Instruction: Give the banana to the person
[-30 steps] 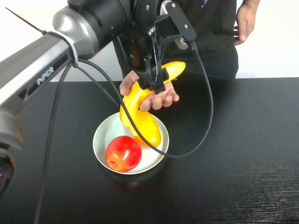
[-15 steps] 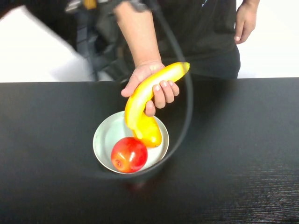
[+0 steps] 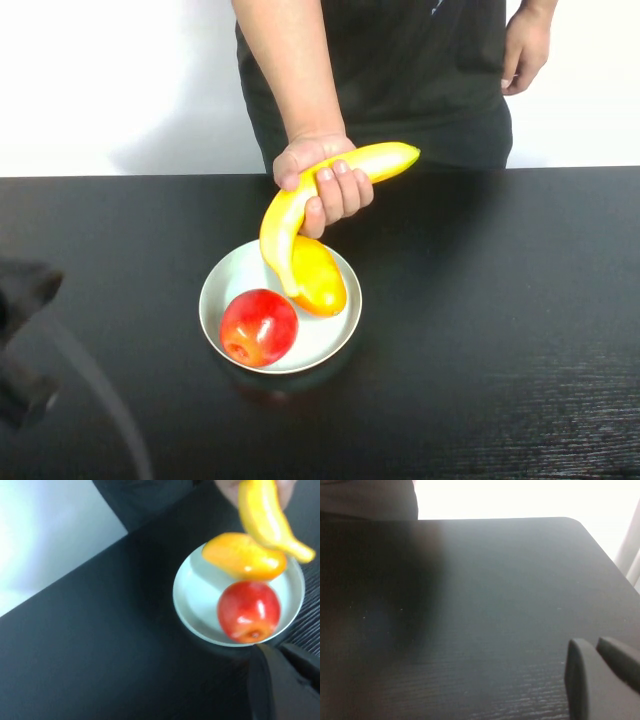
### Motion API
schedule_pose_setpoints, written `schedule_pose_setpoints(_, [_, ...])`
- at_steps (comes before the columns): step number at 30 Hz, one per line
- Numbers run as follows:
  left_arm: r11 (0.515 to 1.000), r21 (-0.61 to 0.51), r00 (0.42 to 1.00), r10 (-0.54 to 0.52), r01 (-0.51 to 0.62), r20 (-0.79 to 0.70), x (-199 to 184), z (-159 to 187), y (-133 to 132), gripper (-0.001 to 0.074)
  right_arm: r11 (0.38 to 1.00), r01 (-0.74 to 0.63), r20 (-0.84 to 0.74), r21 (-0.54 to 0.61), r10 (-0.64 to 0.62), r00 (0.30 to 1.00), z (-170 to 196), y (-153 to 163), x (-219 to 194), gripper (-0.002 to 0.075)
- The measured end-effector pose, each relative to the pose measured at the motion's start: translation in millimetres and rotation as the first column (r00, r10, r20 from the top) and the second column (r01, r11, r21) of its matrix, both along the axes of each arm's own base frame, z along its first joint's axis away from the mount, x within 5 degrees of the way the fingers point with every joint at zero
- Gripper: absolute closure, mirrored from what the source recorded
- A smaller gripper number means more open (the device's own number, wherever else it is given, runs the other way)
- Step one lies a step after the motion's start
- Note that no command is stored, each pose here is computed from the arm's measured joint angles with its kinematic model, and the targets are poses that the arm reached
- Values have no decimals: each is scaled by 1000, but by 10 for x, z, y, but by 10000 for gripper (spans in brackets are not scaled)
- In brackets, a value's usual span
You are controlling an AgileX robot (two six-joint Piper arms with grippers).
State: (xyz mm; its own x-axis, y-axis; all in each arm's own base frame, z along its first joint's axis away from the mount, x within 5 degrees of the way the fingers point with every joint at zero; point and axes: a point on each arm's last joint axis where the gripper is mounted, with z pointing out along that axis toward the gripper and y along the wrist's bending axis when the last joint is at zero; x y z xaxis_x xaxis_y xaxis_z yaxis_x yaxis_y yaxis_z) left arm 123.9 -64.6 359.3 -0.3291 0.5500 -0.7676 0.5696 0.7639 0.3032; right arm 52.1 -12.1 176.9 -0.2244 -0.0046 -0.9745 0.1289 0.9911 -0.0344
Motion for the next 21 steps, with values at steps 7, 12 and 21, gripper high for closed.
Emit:
schedule_pose_setpoints(7, [997,-73,999,23,-19,48,-349,-282,211,736,1000,0,0,0,0,1000,0,0,0,735])
schedule_pose_setpoints(12, [987,-145,996,73,-66,42,-414,-277,261,736,1000,0,0,0,0,1000,0,0,0,735])
schedule_pose_setpoints(21, [956,-294,967,67,8,245,-370,-332,203,736,1000,0,0,0,0,1000,0,0,0,735])
